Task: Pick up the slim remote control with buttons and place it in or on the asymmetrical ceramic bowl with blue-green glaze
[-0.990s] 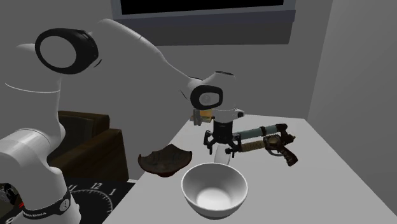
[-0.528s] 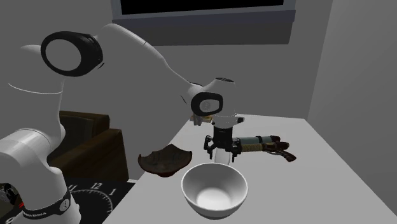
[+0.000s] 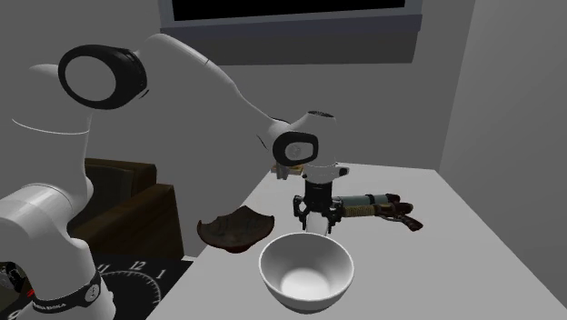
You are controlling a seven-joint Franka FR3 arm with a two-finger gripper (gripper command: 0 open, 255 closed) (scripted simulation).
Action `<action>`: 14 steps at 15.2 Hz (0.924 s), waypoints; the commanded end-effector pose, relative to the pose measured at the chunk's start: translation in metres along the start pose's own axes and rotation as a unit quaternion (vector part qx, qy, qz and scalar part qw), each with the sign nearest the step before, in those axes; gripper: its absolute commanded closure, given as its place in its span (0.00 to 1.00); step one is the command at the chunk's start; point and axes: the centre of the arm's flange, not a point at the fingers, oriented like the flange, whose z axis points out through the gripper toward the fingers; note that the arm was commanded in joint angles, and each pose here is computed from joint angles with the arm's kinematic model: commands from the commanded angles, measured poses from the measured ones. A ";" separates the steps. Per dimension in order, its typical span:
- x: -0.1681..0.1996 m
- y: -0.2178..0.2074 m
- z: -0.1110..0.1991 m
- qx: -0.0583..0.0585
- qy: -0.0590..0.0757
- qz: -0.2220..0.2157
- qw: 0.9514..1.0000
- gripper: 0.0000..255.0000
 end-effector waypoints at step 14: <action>0.001 0.000 -0.042 0.000 0.000 0.000 1.000 1.00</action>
